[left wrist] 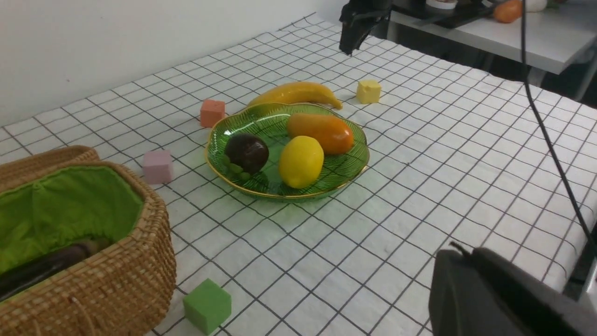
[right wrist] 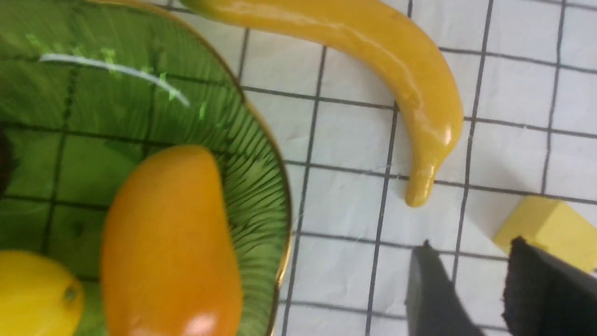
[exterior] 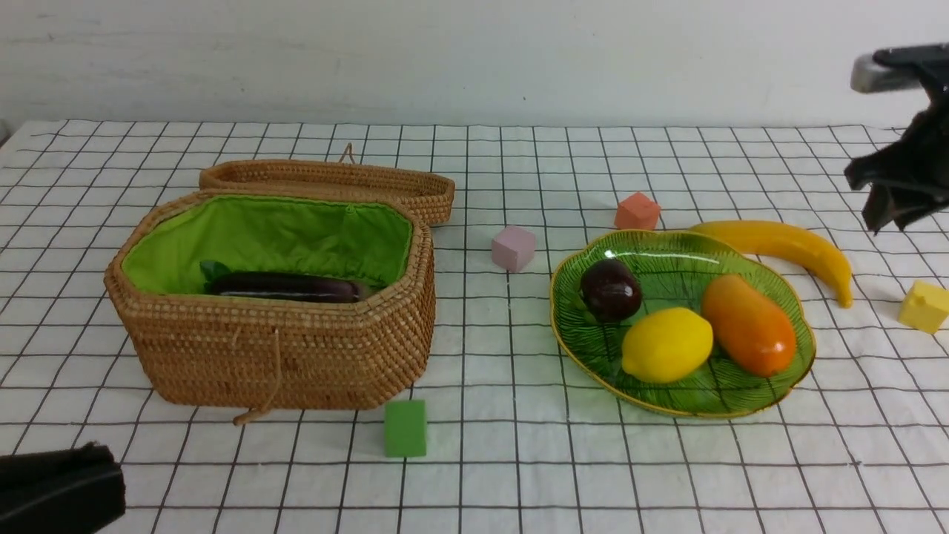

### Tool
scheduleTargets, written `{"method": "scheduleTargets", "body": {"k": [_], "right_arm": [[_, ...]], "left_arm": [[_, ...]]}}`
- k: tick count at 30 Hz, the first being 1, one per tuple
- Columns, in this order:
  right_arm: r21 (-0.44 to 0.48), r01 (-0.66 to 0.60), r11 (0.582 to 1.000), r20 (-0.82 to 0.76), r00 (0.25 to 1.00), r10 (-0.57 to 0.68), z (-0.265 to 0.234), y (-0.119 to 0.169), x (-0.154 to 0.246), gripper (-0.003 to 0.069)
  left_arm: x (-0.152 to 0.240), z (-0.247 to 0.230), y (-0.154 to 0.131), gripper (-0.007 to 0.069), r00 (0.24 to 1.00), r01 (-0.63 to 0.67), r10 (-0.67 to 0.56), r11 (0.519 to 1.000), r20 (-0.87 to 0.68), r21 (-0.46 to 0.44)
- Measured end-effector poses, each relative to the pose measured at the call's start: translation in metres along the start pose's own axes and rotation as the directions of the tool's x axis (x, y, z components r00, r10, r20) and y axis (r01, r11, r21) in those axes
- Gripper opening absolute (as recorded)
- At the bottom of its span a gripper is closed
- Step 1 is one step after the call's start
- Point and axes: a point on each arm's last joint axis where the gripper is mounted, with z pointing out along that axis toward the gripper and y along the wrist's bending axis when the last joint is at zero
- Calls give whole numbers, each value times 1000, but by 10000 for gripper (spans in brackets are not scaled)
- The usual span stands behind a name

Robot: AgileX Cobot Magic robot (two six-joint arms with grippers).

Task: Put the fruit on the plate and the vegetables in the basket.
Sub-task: Use the right arm to grab a banana and put it into the right plate

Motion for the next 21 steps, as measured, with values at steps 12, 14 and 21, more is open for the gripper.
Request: {"method": "scheduleTargets", "body": {"k": [12, 14, 21], "right_arm": [[20, 43, 999, 63, 997, -44, 95, -21, 6, 515], [17, 59, 998, 48, 997, -60, 104, -22, 10, 487], [-19, 74, 997, 53, 996, -73, 112, -20, 11, 308]], "left_arm": [[1, 0, -1, 23, 1000, 8, -8, 1000, -7, 12], [1, 0, -1, 25, 1000, 8, -8, 1000, -7, 12], [0, 0, -1, 25, 1000, 9, -9, 1000, 0, 11]]}}
